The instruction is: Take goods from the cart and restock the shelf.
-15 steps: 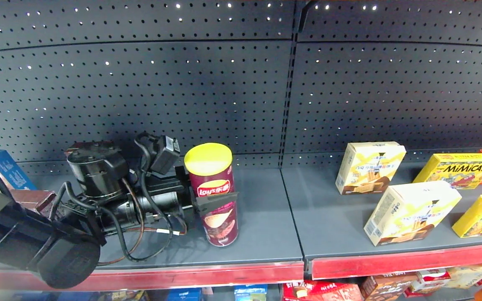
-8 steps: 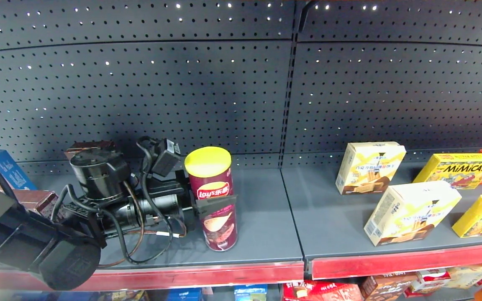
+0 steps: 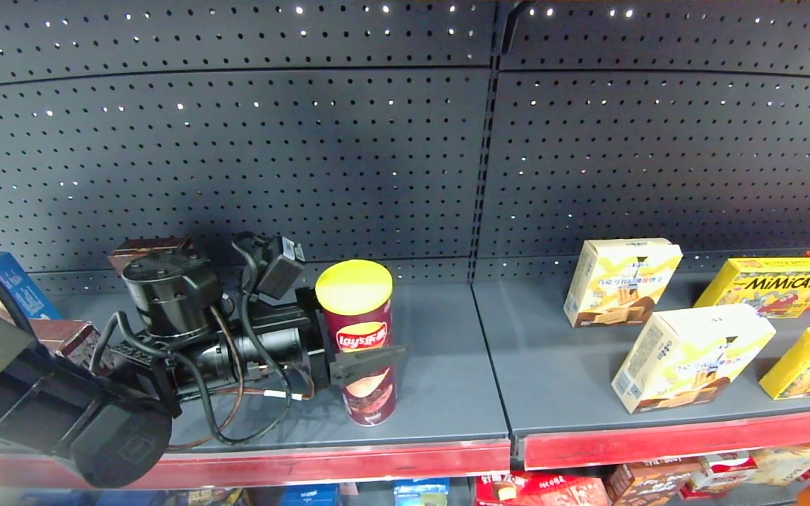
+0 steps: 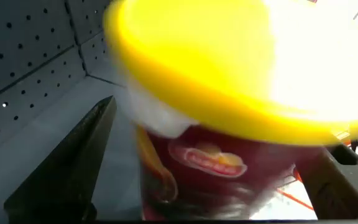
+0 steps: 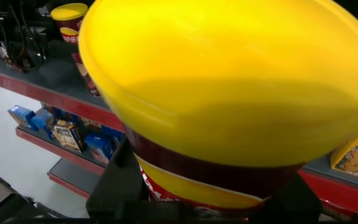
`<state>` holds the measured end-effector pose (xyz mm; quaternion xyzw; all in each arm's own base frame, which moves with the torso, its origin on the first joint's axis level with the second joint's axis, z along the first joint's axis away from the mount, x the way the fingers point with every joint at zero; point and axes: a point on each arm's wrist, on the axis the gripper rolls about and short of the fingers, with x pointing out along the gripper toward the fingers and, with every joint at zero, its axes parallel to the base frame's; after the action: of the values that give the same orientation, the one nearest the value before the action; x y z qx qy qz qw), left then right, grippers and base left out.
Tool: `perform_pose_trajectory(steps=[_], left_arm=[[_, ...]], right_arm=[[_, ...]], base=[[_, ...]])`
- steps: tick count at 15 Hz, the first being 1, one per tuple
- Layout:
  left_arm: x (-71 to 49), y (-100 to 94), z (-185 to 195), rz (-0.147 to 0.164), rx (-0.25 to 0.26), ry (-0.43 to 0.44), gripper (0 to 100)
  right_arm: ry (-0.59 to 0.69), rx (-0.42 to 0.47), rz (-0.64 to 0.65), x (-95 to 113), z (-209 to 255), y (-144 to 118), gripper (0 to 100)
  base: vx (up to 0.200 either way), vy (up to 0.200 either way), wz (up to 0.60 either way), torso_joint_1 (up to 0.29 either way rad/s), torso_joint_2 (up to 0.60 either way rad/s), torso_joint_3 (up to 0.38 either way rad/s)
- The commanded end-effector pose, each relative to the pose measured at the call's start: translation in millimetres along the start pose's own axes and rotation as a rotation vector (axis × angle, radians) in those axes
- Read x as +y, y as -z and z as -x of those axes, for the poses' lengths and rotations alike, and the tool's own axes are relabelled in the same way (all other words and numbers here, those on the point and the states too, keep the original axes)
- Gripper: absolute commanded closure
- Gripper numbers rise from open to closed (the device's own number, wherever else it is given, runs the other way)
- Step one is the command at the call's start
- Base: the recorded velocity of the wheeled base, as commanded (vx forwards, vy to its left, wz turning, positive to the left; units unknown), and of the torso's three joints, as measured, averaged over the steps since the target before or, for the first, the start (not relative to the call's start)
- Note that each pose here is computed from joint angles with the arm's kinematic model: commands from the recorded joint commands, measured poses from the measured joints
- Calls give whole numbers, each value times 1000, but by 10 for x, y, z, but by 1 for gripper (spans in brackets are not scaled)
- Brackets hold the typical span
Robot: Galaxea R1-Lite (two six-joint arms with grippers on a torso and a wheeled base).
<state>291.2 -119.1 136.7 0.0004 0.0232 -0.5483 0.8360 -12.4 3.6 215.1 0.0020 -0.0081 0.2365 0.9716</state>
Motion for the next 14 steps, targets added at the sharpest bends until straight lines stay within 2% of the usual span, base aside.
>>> perform_pose_trajectory(steps=[1,2,4,8,10,12,14], left_arm=[[-7,3,5,-1,1,1,0],[-16,21,20,3,6,-1,0],[-43,23,102,-10,-9,-13,0],[-79,39,362,-28,-26,-75,0],[-136,33,603,-43,-38,-131,0],[-231,19,712,-53,-48,-145,0],[-379,25,860,-48,-43,-163,0]], right_arm=[[-1,3,-1,-1,-3,2,100],[-1,0,0,0,0,0,100],[0,-1,0,3,13,6,100],[0,-3,-5,3,13,4,100],[0,-1,-6,4,16,7,100],[0,-1,-6,4,16,7,100],[0,-1,-6,2,9,4,100]], base=[[0,0,0,0,0,0],[0,0,0,0,0,0],[0,0,0,0,0,0],[0,0,0,0,0,0],[0,0,0,0,0,0],[0,0,0,0,0,0],[0,0,0,0,0,0]])
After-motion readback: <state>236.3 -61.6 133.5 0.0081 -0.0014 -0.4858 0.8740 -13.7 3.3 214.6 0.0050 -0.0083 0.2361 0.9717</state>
